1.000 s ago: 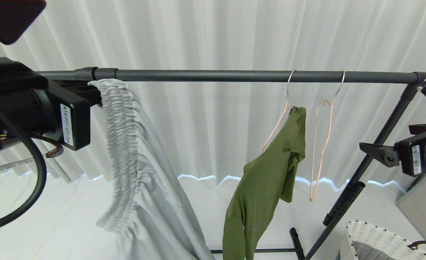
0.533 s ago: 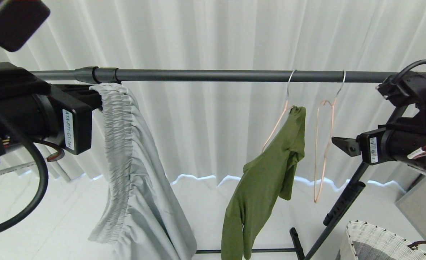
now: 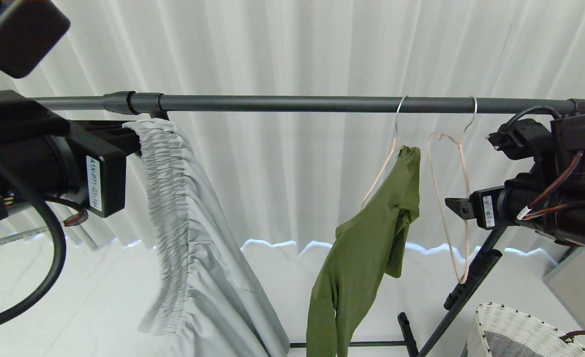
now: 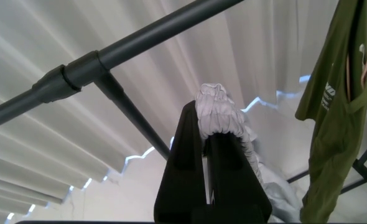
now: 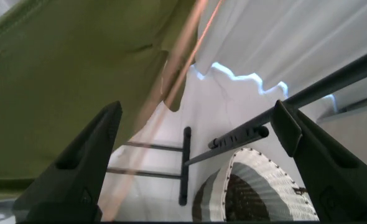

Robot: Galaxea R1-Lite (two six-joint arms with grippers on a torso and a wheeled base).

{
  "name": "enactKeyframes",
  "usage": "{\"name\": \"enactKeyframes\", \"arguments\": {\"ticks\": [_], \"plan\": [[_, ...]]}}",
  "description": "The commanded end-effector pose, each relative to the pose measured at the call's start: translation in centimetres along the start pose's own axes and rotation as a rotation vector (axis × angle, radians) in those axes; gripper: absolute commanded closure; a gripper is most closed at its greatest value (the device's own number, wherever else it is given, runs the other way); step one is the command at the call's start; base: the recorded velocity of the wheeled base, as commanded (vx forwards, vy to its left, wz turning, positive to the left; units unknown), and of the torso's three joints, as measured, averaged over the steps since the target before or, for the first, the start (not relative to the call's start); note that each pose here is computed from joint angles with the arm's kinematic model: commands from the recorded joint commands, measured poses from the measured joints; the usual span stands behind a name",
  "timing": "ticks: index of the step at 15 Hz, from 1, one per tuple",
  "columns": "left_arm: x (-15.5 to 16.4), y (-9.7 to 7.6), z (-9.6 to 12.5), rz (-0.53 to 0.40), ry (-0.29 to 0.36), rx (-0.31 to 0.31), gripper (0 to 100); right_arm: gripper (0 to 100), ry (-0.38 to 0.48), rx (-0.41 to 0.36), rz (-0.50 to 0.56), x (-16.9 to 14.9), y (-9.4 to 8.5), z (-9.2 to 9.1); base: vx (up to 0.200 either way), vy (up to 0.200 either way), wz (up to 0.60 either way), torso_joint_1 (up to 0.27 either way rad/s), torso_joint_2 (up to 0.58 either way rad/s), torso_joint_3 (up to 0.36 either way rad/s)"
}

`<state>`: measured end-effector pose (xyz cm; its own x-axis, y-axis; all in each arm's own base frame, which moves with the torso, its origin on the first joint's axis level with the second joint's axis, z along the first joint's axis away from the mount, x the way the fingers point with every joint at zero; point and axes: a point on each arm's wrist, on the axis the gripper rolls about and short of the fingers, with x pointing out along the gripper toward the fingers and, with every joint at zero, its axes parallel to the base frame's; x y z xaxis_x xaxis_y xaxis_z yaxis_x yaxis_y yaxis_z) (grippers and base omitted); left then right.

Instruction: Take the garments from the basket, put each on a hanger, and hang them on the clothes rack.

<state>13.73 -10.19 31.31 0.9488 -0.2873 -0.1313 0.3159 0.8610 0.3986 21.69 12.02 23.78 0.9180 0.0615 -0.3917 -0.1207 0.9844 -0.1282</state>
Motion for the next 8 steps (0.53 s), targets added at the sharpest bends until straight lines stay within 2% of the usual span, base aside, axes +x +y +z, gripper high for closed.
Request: {"name": "enactKeyframes", "arguments": {"ticks": [1,8], "plan": [[0.1,-0.1,0.0,-0.001,0.003,0.001,100,0,0.003,0.002,-0.005,0.1,-0.1,0.0,0.0,0.0,0.0,0.0,0.0,0.0],[0.0,-0.1,-0.1,-0.002,0.002,0.0,100,0,0.044,0.061,0.002,1.4,0.5,-0.5,0.0,0.0,0.0,0.0,0.0,0.0]]}}
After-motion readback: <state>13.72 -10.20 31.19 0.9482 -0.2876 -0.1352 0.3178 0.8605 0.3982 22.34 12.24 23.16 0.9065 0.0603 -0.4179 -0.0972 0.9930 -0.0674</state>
